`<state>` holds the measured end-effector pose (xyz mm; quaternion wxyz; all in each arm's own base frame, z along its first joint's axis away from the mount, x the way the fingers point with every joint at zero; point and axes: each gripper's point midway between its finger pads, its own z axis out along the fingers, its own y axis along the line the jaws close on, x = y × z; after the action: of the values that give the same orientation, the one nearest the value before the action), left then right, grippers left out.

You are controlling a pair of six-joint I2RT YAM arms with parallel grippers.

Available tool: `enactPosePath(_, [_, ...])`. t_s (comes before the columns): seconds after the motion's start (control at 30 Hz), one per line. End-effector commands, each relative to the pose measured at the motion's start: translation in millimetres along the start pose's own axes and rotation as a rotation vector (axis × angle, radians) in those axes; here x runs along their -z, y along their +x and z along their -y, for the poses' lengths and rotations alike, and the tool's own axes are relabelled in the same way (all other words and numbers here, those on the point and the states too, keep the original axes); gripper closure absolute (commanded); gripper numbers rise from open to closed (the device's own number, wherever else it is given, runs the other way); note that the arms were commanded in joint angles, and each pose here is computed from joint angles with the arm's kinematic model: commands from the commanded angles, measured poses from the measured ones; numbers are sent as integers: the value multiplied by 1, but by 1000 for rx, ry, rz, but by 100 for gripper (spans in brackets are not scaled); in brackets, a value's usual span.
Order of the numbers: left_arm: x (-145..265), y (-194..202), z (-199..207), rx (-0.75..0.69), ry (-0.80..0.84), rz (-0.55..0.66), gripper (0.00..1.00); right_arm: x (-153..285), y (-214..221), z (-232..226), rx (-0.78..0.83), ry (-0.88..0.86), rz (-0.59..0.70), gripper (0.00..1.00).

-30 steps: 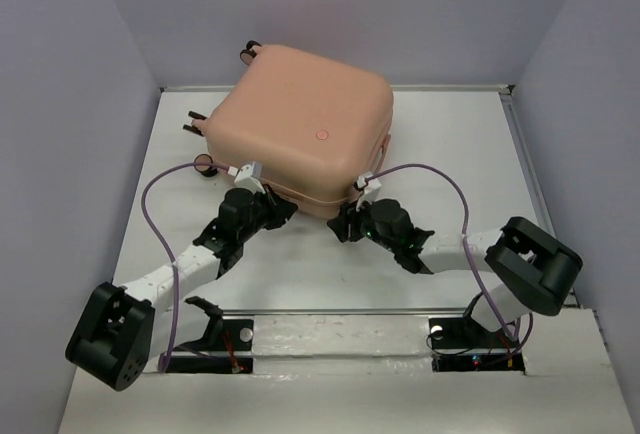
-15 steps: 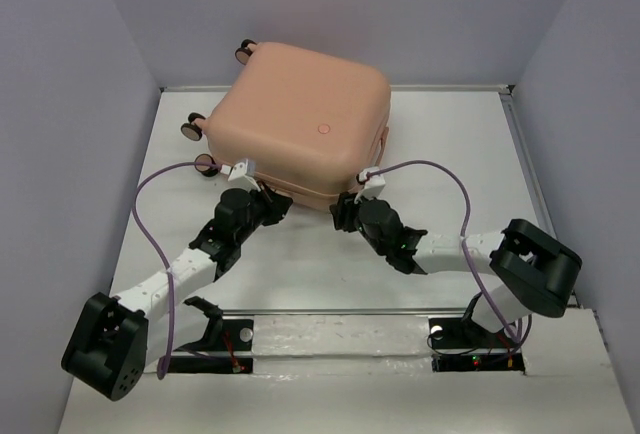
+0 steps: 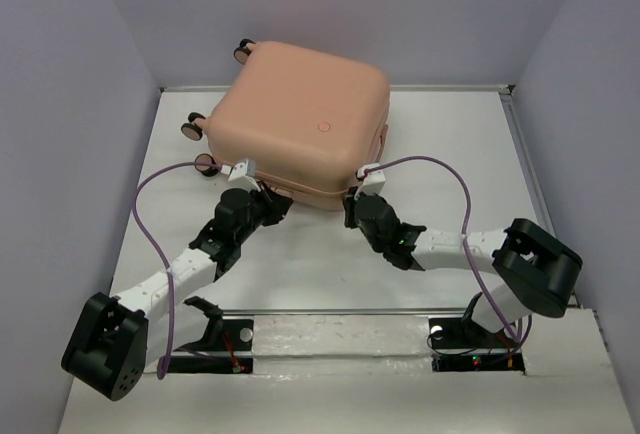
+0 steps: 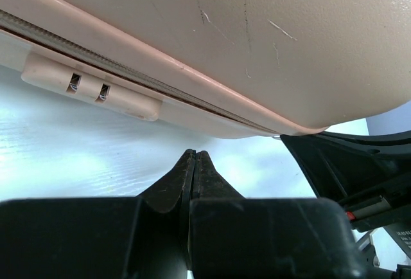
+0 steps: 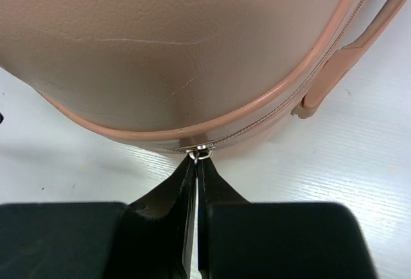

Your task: Pack the luggage

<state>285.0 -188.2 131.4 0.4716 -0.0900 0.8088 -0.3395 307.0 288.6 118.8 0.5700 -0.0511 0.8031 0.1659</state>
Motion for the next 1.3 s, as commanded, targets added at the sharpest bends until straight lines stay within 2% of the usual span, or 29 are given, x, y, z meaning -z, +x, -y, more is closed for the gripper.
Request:
enactPosePath(0.0, [-2, -11, 11, -17, 34, 37, 94, 0, -74, 4, -81, 69, 227, 93])
enactPosePath(0.23, [-4, -21, 13, -19, 20, 62, 94, 26, -61, 85, -56, 182, 166, 93])
enactPosePath(0.37, [-5, -23, 21, -9, 46, 59, 94, 30, -60, 68, -37, 56, 137, 93])
enactPosePath(0.4, [-6, -22, 24, -7, 61, 52, 94, 31, -55, 49, -50, -49, 105, 93])
enactPosePath(0.57, [-19, -17, 52, -22, 143, 23, 94, 43, -12, -10, -68, -291, -23, 93])
enactPosePath(0.67, [-30, -11, 60, -25, 156, -5, 94, 49, 6, -14, -107, -319, -74, 93])
enactPosePath(0.83, [-37, -9, 67, -31, 174, -17, 94, 54, 13, 23, -129, -163, -53, 93])
enactPosePath(0.87, [-36, -6, 68, -38, 177, -21, 94, 58, 11, 28, -124, -146, -52, 86])
enactPosePath(0.97, [-35, -2, 68, -38, 176, -27, 94, 60, 9, 28, -103, -139, -69, 45])
enactPosePath(1.03, [-36, 0, 69, -38, 177, -30, 94, 56, -2, 26, -79, -150, -55, 41])
enactPosePath(1.27, [-36, 2, 74, -40, 190, -36, 94, 37, -23, 14, -14, -184, -38, 41])
